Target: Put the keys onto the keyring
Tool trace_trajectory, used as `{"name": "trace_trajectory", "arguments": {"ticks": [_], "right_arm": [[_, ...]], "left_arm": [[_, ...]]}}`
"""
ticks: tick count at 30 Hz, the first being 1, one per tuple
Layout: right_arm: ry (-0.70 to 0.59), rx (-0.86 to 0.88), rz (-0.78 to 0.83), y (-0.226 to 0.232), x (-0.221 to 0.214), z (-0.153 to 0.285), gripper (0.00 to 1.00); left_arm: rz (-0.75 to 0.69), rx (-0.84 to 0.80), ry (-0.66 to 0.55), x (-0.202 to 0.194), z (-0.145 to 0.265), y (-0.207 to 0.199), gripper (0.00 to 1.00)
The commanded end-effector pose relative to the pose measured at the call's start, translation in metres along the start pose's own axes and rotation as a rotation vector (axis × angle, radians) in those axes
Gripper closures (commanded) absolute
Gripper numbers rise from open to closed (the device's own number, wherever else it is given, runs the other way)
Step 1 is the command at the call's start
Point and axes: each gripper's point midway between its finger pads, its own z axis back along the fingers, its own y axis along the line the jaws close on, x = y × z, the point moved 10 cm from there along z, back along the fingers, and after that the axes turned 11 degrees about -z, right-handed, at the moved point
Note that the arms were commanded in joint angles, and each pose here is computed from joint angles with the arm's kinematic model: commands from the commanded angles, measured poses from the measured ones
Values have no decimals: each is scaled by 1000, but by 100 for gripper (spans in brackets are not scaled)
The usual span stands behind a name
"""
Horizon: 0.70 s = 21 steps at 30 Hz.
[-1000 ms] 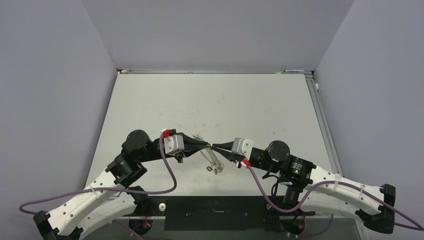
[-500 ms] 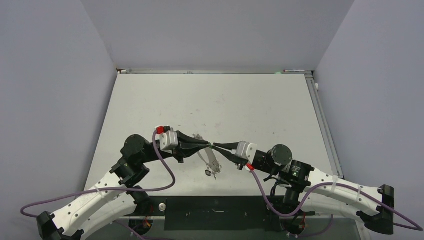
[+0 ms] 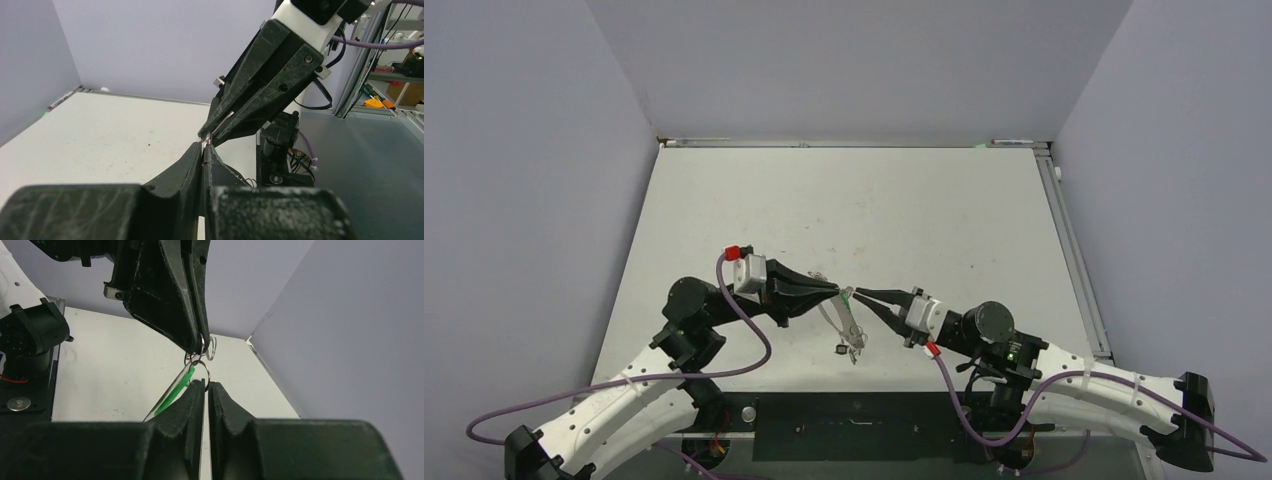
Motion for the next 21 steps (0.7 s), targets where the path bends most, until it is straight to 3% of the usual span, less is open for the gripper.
{"name": "trace_trajectory", "arguments": {"ticks": [1, 4, 10, 21], "right_arm": [[110, -45, 19, -4, -15, 1, 88], [132, -24, 6, -3, -15, -1, 81], [111, 6, 0, -3, -3, -1, 75], [56, 55, -42, -2, 23, 5, 73]], "left_arm": [[-149, 8, -240, 55, 0, 2, 100], [-157, 6, -228, 54, 1, 2, 100], [-173, -15, -188, 50, 1, 1, 100], [-199, -129, -132, 41, 2, -4, 100]]}}
